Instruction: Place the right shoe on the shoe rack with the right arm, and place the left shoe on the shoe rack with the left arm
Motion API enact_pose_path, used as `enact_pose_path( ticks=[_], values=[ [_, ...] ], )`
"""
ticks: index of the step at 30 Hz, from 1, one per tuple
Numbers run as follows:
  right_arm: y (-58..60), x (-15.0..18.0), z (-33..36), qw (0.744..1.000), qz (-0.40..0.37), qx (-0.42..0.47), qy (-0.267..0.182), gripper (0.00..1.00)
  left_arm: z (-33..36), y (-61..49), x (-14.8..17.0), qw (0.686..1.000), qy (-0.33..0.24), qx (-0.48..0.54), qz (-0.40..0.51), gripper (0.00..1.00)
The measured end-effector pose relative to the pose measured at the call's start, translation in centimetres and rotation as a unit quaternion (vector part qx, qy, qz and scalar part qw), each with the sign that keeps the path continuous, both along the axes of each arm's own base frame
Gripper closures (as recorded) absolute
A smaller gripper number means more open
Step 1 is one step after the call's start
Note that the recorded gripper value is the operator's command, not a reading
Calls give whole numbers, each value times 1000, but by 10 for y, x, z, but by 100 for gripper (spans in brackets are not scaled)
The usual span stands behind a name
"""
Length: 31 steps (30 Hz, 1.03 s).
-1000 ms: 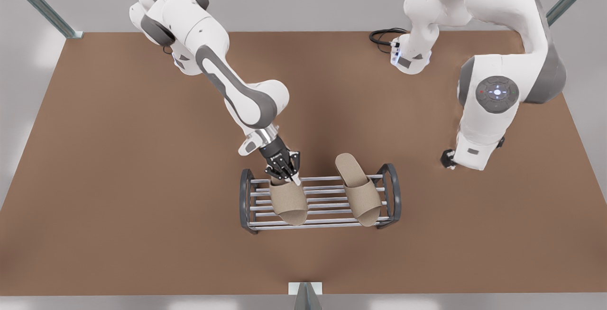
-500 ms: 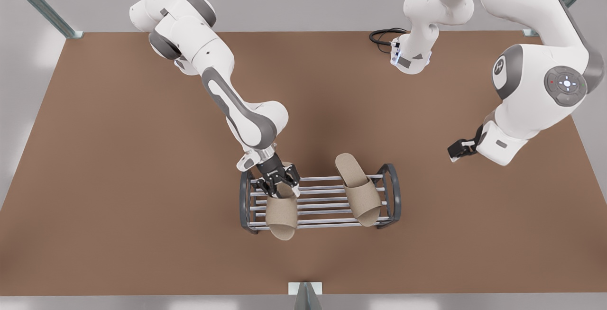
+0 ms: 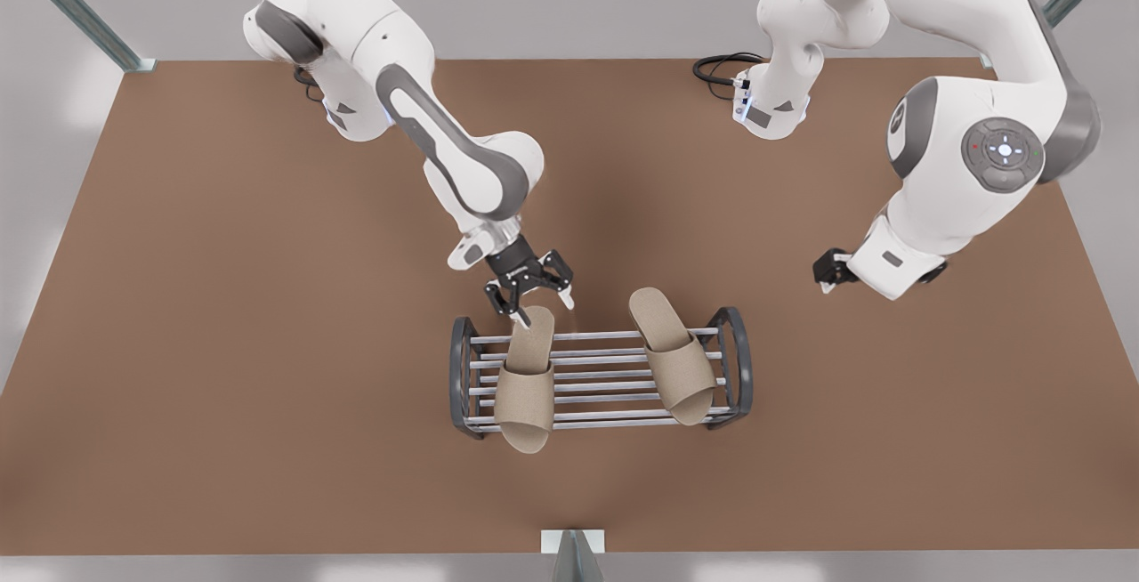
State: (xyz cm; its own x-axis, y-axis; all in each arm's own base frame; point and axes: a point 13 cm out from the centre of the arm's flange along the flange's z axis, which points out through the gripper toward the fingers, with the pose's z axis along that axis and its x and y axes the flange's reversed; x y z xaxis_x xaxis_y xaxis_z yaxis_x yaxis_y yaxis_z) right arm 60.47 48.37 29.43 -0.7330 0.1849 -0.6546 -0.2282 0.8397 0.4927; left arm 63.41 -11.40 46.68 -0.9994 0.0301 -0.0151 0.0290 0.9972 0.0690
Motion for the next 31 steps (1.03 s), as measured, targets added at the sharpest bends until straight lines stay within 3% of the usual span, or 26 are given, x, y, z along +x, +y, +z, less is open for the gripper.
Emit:
enact_pose_path(
  ticks=[1, 3, 5, 6, 7, 9, 11, 14, 17, 24, 31],
  values=[
    [-7, -3, 18, 1000, -3, 4, -6, 0, 2, 0, -1, 1000, -1, 1, -2, 0],
    [-82, 27, 27, 999, -37, 4, -13, 0, 4, -3, -3, 1000, -1, 2, -5, 0],
    [-226, 90, 10, 997, -55, -32, -49, 0, 4, -8, -5, 1000, 0, 3, -10, 0],
    [-320, 135, 34, 991, -48, -65, -103, 0, 4, -9, -6, 1000, 1, 3, -11, 0],
    [-398, 163, 77, 983, -22, -98, -155, 0, 4, -10, -6, 1000, 2, 3, -12, 0],
    [-480, 173, 156, 962, 62, -160, -214, 0, 6, -9, -7, 1000, 2, 4, -12, 0],
    [-458, 167, 202, 925, 193, -243, -222, 0, 6, -9, -8, 1000, 3, 4, -12, 0],
    [-398, 116, 184, 858, 352, -355, -122, 0, 9, -9, -10, 1000, 3, 4, -12, 0],
    [-392, 42, 129, 823, 403, -401, 23, 0, 12, -8, -12, 1000, 3, 4, -12, 0],
    [-518, 15, 135, 859, 244, -400, 205, 0, 16, -7, -14, 1000, 5, 4, -9, 0],
    [-491, -3, 123, 870, 174, -365, 283, 0, 15, -7, -15, 1000, 7, 4, -8, 0]
  ],
)
